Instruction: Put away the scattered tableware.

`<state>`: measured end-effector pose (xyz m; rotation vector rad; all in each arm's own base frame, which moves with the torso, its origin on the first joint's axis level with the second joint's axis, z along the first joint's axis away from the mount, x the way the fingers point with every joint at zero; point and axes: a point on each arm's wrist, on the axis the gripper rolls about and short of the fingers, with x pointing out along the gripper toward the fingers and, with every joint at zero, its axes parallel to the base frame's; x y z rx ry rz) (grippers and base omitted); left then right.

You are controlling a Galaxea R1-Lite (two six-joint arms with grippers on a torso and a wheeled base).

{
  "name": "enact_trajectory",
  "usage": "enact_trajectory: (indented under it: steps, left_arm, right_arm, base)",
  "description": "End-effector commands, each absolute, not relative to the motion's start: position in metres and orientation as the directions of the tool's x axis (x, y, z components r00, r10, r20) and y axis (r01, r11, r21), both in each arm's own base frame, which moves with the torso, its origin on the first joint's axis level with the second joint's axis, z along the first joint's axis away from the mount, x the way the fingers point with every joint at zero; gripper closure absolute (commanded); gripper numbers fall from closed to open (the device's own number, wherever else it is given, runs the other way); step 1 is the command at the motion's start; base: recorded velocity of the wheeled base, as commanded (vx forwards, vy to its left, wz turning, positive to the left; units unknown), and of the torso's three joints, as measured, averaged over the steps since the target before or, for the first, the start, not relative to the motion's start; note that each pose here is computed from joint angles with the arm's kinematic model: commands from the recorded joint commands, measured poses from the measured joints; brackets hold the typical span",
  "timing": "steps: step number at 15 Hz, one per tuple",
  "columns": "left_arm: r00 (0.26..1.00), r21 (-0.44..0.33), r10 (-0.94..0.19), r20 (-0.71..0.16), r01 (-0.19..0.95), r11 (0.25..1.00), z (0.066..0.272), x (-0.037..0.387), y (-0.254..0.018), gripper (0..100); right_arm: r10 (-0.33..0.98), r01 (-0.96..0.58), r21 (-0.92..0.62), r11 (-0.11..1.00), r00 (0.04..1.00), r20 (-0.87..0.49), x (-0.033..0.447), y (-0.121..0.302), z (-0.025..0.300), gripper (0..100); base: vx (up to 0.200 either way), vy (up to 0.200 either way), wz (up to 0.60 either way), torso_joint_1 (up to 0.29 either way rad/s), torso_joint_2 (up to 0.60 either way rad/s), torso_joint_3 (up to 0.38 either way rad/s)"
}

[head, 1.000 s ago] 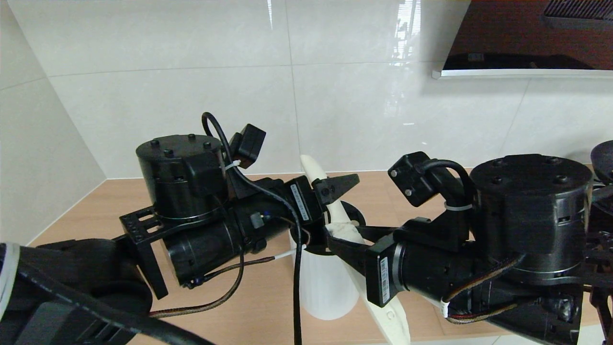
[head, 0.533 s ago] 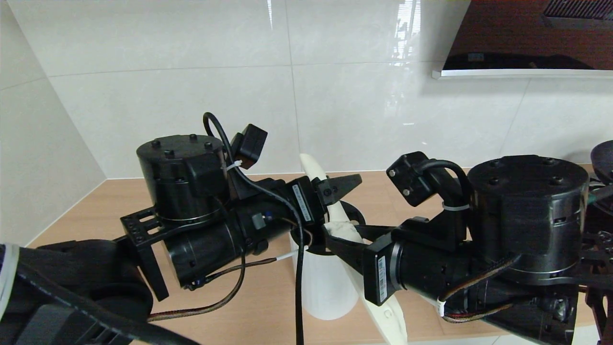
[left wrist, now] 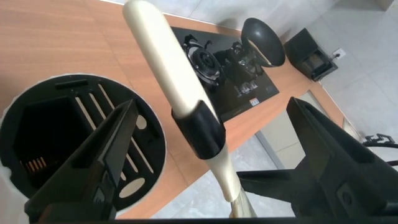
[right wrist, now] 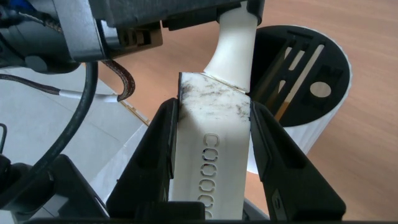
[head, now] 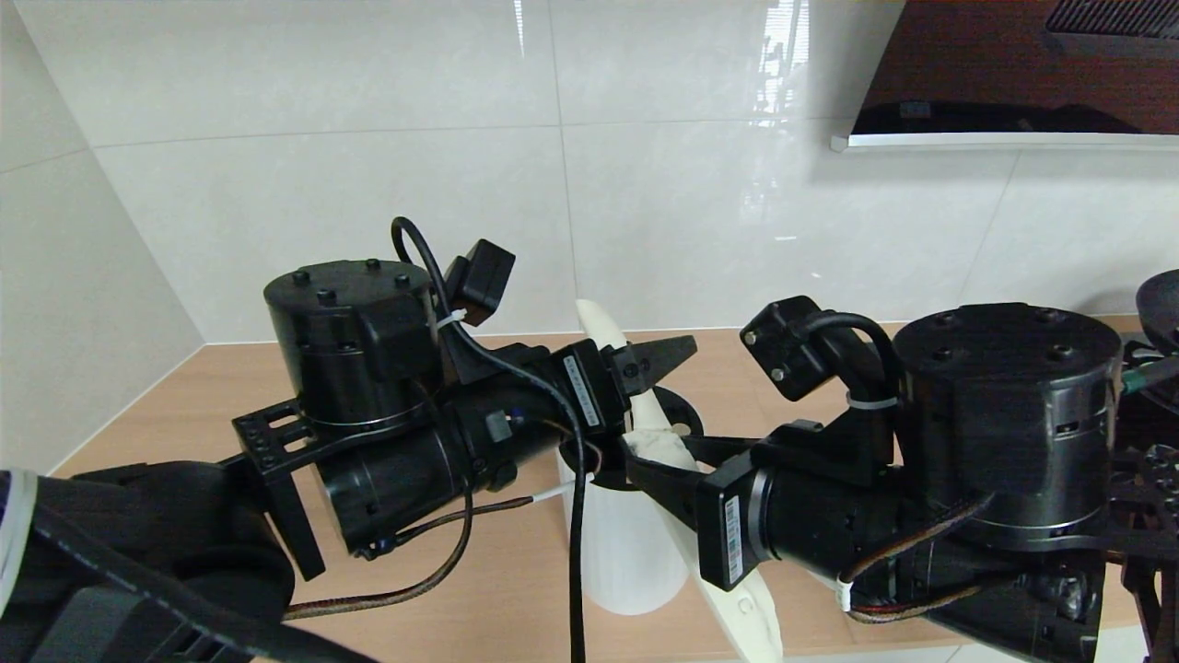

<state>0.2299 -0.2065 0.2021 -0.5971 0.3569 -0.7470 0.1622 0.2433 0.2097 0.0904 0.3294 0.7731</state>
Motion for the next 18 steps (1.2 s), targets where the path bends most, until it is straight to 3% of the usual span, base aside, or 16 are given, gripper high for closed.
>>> enact_trajectory:
  steps: [1, 2, 3, 17, 18]
  left_arm:
    - [0.686, -0.621, -0.721, -0.092, 0.527, 0.58, 0.2027, 0.2297, -0.2062, 0]
    - [0.685, -0.621, -0.722, -0.093, 0.527, 0.58, 0.2023, 0.2299, -0.2065, 0]
    - [0.685, -0.621, -0.722, -0.095, 0.526, 0.581, 0.2021, 0.2299, -0.2065, 100]
    - [0.683, -0.637, -0.725, -0.093, 0.518, 0.571, 0.2022, 0.2305, -0.2065, 100]
    - [0.683, -0.637, -0.725, -0.092, 0.519, 0.57, 0.2027, 0.2302, -0.2063, 100]
  right_arm:
    - [0.698, -0.67, 0.2, 0.715, 0.667, -0.259, 0.1623, 0.2436, 0.2094, 100]
    - [0.698, -0.67, 0.2, 0.715, 0.668, -0.258, 0.1621, 0.2433, 0.2098, 100]
    - [0.698, -0.67, 0.2, 0.715, 0.668, -0.258, 0.1621, 0.2433, 0.2098, 100]
    - [0.681, -0.65, 0.203, 0.732, 0.701, -0.211, 0.1626, 0.2417, 0.2152, 100]
    - [0.681, -0.65, 0.203, 0.732, 0.701, -0.211, 0.1626, 0.2417, 0.2152, 0]
  base:
    - [0.0, 0.0, 0.0, 0.0, 0.0, 0.0]
    - [0.0, 0.0, 0.0, 0.0, 0.0, 0.0]
    - [0.0, 0.0, 0.0, 0.0, 0.0, 0.0]
    - [0.0, 0.0, 0.0, 0.0, 0.0, 0.0]
    - [0.0, 0.0, 0.0, 0.0, 0.0, 0.0]
